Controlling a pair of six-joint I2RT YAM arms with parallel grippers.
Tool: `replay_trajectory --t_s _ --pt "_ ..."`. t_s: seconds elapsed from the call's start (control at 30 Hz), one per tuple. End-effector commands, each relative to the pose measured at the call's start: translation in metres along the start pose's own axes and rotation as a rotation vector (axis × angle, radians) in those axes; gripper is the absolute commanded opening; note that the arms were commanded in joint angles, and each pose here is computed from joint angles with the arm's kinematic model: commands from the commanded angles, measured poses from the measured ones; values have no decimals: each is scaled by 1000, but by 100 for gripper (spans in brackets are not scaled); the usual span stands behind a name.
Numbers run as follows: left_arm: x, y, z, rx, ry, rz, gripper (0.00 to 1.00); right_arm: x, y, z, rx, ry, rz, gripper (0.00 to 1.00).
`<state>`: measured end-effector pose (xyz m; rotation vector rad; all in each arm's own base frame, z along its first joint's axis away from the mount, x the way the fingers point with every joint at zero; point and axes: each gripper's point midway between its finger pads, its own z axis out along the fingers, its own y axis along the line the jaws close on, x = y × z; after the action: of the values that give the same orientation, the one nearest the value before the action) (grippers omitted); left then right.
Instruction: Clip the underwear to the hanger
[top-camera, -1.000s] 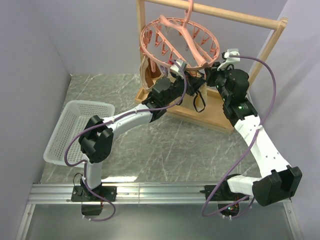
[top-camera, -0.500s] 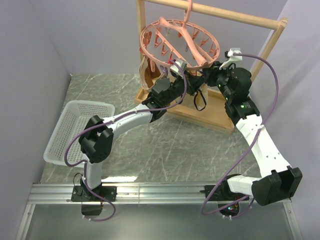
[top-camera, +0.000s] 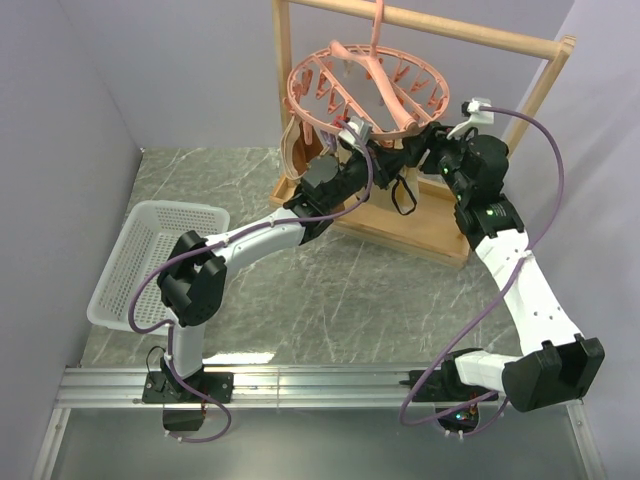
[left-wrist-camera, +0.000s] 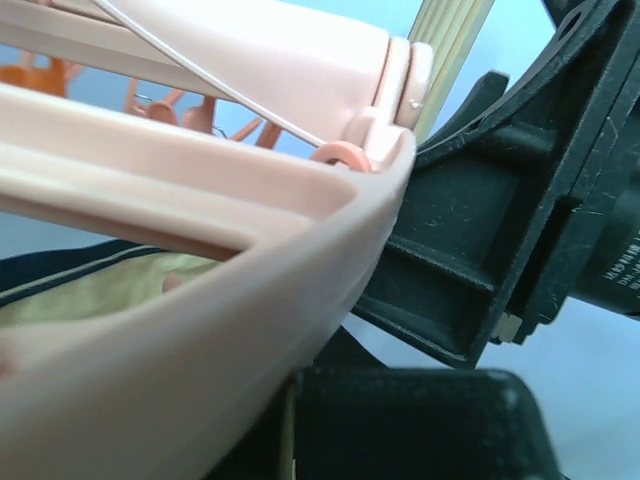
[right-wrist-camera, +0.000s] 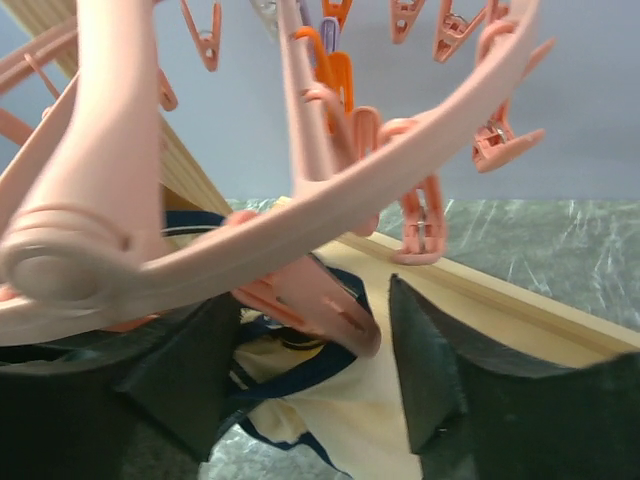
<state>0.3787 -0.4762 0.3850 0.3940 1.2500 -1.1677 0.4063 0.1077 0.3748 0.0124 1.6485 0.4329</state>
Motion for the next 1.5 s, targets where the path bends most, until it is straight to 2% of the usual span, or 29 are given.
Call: replay_trajectory --t_s 0.0,0.07,0.17,0.4,0.7,0.83,1.0,1.2,1.47 --pt "-132 -56 -12 150 -350 72 0 39 -14 -11 58 144 26 71" --pt "-130 -56 -14 153 -346 72 0 36 -14 -14 51 125 35 78" --pt "-127 -54 -15 145 -339 71 0 31 -11 -19 30 95 48 82" --pt "-126 -56 -18 150 -330 74 0 28 -1 -24 -27 81 72 89" --pt "-125 -57 -22 154 -321 80 1 14 6 -32 -78 31 91 92" --pt "-122 -58 -26 155 -311 85 18 6 9 -36 -92 6 99 93" --pt "-117 -57 -33 157 -283 94 32 1 8 -36 -83 -7 92 96" --pt "-101 -58 -47 161 -220 88 43 2 8 -37 -86 -2 69 98" --pt "-72 -52 -73 138 -113 83 48 12 9 -39 -108 28 26 99"
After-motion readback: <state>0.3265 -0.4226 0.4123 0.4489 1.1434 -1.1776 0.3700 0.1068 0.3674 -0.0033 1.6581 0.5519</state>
